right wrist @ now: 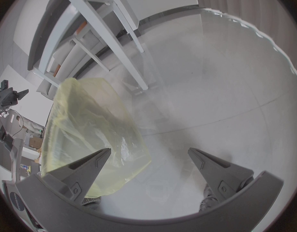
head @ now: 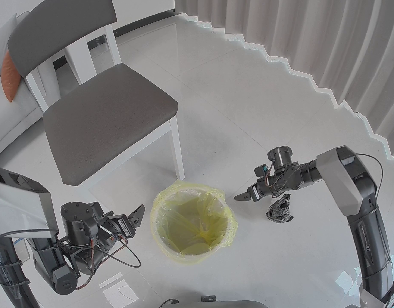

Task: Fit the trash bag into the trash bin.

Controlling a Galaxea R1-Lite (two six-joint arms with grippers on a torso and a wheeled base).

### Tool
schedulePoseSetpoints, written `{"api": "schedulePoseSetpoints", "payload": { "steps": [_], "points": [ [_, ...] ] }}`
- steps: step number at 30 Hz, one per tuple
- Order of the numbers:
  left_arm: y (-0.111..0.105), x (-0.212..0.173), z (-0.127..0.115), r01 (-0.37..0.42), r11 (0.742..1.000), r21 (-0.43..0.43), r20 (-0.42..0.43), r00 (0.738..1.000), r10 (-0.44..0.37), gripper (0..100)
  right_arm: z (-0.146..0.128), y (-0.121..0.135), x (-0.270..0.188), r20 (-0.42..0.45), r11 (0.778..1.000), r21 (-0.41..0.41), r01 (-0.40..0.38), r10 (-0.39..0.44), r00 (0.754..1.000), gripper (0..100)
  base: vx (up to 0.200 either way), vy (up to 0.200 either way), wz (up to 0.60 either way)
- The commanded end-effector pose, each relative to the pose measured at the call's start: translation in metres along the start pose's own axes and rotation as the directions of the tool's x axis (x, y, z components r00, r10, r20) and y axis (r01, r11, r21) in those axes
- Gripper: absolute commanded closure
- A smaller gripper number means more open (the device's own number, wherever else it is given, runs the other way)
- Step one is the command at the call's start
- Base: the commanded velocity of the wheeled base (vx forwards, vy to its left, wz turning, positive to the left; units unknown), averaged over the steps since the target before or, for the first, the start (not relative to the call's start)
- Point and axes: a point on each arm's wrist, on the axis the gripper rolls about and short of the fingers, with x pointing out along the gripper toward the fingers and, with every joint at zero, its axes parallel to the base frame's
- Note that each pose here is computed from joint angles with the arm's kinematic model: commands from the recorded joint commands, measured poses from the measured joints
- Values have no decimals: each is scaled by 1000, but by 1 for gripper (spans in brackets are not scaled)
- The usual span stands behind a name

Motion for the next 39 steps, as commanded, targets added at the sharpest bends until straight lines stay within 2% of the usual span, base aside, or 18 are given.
{"api": "schedulePoseSetpoints", "payload": {
  "steps": [1, 6, 9, 10, 16, 22, 30, 35, 39],
  "points": [
    [-4, 3, 1, 20, 1000, 1, 15, 1000, -20, 0, 27, 14, -69, 101, 998, -36, 42, -38, 994, 0, 0, 0, 0],
    [-8, 1, -1, 32, 999, 5, 10, 999, -32, 0, 1, 25, -72, 47, 999, -27, 24, -23, 999, 0, 0, 0, 0],
    [-8, 0, -1, 33, 999, 5, 10, 999, -33, 0, -3, 26, -69, 37, 999, -26, 19, -18, 999, 0, 0, 0, 0],
    [-8, -2, 0, 35, 999, 5, 14, 999, -35, 0, -14, 31, -57, 16, 1000, -27, 2, -1, 1000, 0, 0, 0, 0],
    [-8, -2, 1, 36, 999, 3, 20, 999, -36, 0, -35, 40, -18, -24, 999, -31, -38, 38, 999, 0, 0, 0, 0],
    [-6, 0, 1, 24, 1000, 0, 18, 1000, -24, 0, -31, 47, 10, -18, 997, -41, -63, 63, 998, 0, 0, 0, 0],
    [-5, 1, 0, 20, 1000, 0, 15, 1000, -20, 0, -17, 42, 23, -40, 997, -33, -70, 68, 997, 0, 0, 0, 0],
    [-6, 1, 1, 22, 1000, 3, 21, 1000, -22, 0, -14, 31, 33, -24, 998, -32, -59, 58, 998, 0, 0, 0, 0],
    [-7, 1, 2, 20, 1000, 4, 27, 999, -20, 0, -12, 12, 33, -67, 999, 8, -38, 38, 997, 0, 0, 0, 0]
  ]
}}
